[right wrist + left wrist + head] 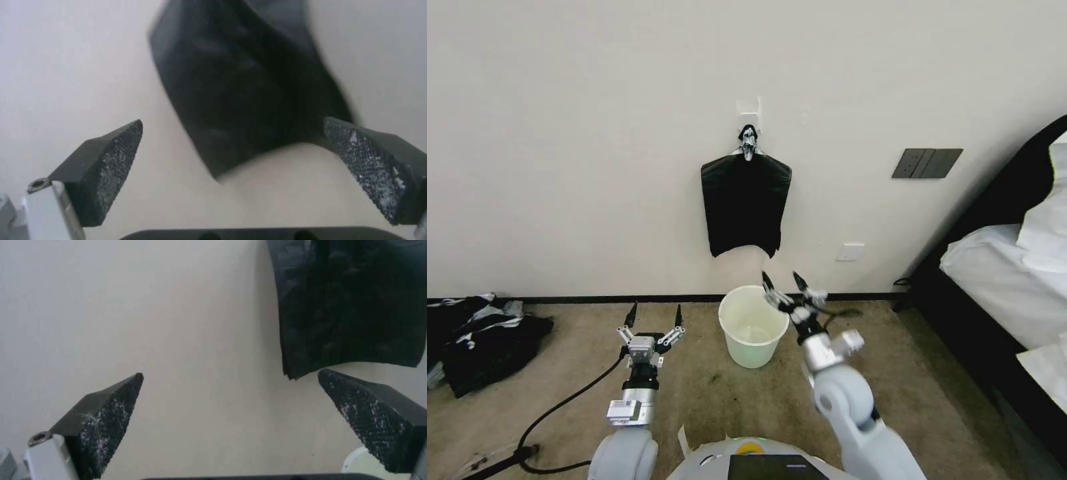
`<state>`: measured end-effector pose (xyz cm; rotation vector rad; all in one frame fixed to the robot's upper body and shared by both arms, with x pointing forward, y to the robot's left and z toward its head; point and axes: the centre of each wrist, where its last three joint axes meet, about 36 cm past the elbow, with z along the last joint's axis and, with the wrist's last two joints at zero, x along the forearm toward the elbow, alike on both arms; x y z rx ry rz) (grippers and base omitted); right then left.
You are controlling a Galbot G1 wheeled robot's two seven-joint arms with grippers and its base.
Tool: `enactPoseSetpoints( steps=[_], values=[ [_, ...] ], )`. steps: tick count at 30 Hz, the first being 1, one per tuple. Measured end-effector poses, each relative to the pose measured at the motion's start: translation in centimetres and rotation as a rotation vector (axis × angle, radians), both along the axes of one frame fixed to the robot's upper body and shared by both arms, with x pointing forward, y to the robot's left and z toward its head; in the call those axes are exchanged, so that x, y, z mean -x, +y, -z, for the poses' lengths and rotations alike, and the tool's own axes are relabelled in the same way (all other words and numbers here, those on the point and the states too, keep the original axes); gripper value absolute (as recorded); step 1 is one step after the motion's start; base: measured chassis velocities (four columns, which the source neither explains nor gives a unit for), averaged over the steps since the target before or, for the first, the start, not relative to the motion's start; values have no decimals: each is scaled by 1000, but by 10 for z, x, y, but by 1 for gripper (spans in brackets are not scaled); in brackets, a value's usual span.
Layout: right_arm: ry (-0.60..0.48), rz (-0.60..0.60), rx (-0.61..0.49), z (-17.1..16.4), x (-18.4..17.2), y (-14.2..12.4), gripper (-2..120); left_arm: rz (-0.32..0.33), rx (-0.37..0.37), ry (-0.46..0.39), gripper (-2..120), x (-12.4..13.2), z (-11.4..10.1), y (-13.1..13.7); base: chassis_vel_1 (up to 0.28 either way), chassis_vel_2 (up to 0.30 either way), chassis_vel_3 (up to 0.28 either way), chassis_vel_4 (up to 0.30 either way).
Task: Place a trash bag onto the trash bin.
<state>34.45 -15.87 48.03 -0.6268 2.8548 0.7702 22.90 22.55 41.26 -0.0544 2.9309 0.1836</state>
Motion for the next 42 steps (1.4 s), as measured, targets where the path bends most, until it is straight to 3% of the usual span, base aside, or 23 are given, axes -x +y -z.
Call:
enactPoseSetpoints(
  steps=[9,15,21,30,31,42],
  values=[
    [82,-147,-182,-38,-77,15,100,-17,13,7,100,6,1,-1,0,0,0,0],
    [138,-181,-296,-55,-117,28,100,-27,12,3,100,9,1,-2,0,0,0,0],
    [152,-198,-474,-92,-163,43,100,-34,28,-3,100,14,0,-5,0,0,0,0],
    [126,-213,-559,-122,-193,48,100,-38,35,-12,100,15,-1,-7,0,0,0,0],
    [126,-222,-589,-134,-209,53,100,-40,38,-11,100,15,-1,-8,0,0,0,0],
    [122,-218,-621,-144,-241,62,100,-44,36,-16,100,16,-2,-7,0,0,0,0]
  ],
)
